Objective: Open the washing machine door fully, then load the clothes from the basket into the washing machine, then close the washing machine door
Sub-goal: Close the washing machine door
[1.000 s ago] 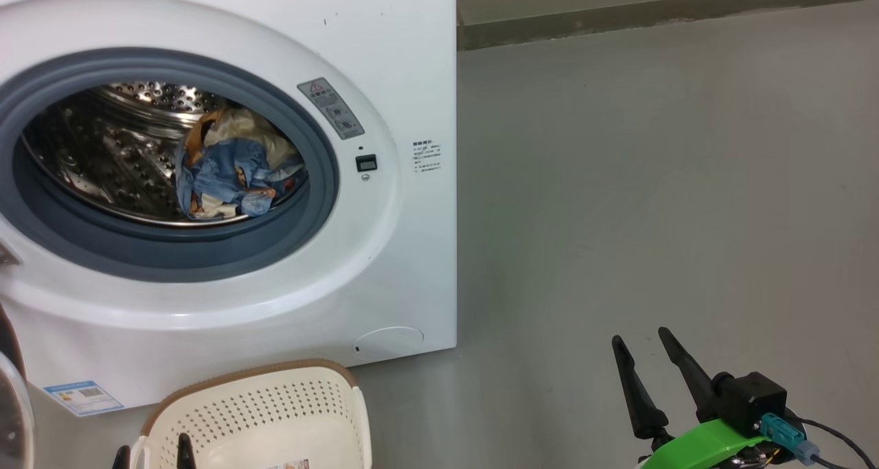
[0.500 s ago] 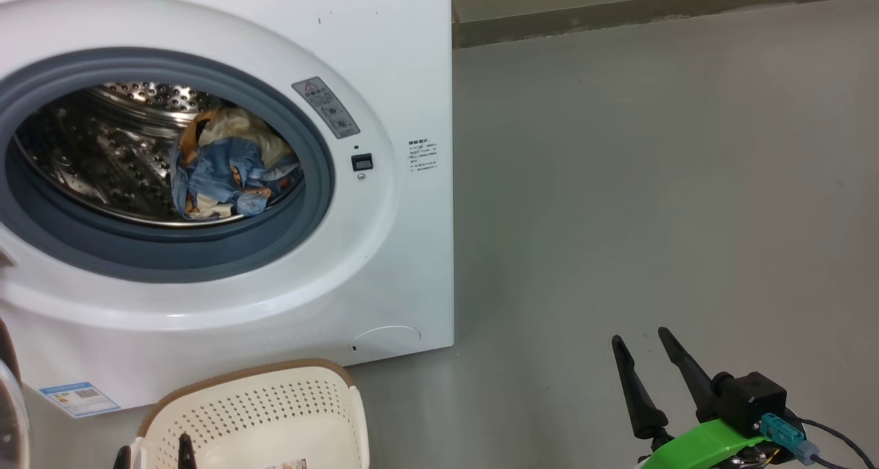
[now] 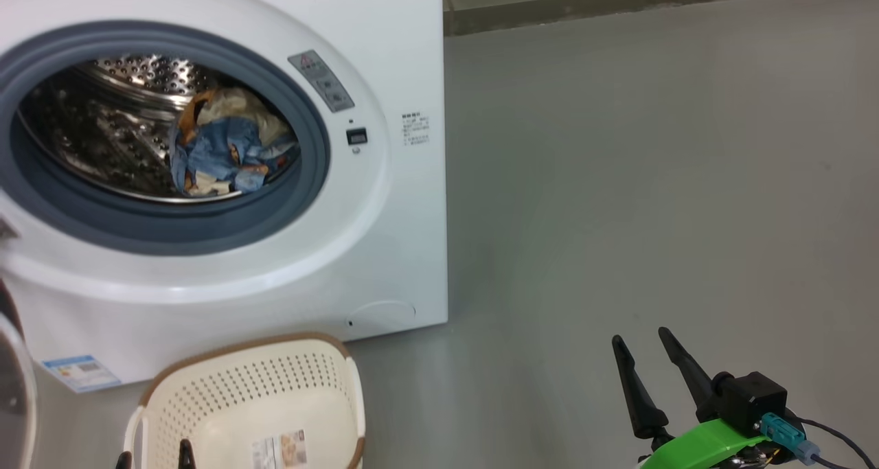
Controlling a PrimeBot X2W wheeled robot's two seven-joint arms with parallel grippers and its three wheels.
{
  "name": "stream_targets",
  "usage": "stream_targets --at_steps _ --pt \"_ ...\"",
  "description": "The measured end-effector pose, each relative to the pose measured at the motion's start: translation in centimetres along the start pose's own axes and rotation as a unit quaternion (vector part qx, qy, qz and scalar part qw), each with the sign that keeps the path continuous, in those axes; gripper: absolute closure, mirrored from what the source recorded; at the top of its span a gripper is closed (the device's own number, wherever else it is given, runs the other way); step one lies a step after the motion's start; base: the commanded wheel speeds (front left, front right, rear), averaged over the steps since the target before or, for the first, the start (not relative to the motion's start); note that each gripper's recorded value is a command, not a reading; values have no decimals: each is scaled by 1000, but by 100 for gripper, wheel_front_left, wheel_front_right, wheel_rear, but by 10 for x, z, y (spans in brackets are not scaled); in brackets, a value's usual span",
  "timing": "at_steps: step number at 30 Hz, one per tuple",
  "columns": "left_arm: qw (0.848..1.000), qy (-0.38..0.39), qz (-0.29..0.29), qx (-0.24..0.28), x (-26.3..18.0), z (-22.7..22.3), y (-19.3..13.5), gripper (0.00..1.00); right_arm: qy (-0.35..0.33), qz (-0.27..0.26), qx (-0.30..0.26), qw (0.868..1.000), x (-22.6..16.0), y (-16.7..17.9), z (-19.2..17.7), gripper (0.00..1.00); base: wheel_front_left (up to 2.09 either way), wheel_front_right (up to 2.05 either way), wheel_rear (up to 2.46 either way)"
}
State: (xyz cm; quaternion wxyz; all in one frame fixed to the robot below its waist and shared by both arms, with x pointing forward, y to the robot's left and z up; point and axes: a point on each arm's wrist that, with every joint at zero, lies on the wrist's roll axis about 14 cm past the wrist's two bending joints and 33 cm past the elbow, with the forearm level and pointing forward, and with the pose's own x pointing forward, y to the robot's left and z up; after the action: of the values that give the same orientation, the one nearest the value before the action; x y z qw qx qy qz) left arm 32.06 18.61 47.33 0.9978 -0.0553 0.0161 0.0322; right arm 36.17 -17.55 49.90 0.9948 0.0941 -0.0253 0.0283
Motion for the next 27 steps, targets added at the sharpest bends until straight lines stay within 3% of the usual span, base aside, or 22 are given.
stream_targets --at_steps 12,27 --pt "1000 -5 10 0 -1 3 5 0 -1 1 0 1000 2 0 1 0 -151 152 -1" --pt "1000 -9 22 -4 -7 5 11 0 -2 17 1 1000 7 11 1 0 -17 17 0"
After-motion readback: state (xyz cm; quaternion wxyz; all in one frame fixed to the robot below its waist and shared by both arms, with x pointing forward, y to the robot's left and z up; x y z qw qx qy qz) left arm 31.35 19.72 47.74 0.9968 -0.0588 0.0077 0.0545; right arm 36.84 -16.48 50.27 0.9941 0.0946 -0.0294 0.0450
